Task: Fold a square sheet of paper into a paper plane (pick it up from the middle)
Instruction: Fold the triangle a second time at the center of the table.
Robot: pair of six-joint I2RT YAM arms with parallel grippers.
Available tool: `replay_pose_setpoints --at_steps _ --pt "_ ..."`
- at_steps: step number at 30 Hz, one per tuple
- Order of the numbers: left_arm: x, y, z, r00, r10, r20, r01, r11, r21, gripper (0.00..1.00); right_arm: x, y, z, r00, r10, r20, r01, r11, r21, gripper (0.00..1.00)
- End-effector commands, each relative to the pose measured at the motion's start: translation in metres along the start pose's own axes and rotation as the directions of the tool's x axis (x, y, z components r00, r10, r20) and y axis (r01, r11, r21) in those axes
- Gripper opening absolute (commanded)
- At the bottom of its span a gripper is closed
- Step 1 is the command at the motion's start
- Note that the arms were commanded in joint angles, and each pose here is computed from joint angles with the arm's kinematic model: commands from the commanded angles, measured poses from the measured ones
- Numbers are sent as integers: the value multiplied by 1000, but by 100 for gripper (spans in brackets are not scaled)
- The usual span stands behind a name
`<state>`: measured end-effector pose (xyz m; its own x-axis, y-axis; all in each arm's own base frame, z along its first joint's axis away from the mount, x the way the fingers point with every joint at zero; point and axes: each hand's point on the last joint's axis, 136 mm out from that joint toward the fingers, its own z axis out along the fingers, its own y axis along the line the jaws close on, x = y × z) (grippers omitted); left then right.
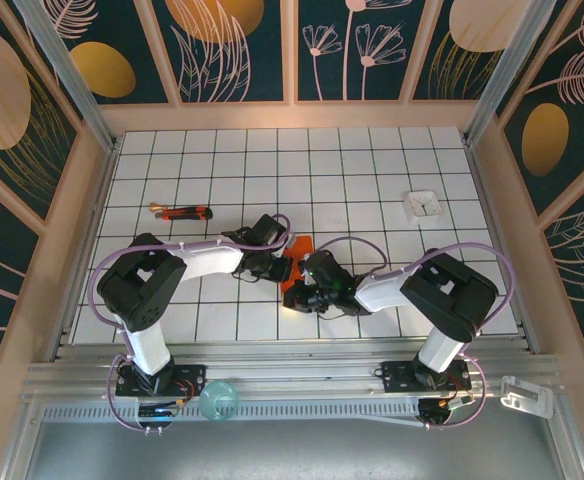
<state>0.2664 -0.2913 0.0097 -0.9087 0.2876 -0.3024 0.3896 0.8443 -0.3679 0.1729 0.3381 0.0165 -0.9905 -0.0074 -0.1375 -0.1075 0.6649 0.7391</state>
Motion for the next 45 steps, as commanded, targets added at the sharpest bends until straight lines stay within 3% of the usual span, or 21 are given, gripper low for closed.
replay_pose_setpoints --at_steps 1,12,23,35,45 --pt "63 41 20 978 -50 -203 22 990 -142 0 46 -36 -1 988 49 -147 -29 991 130 0" --pt "63 40 20 978 -49 -202 21 990 -139 0 -15 20 -27 1000 -12 19 14 997 -79 0" --pt "63 40 20 978 -49 -201 21 991 -136 0 -41 15 -12 999 -9 44 11 999 -50 0" --pt "64 41 19 978 -44 -203 15 990 -140 0 -3 -37 3 997 58 -50 -53 992 111 0" --pt "65 42 20 978 -48 -203 19 989 -146 0 29 -37 -2 994 43 -103 -26 986 166 0"
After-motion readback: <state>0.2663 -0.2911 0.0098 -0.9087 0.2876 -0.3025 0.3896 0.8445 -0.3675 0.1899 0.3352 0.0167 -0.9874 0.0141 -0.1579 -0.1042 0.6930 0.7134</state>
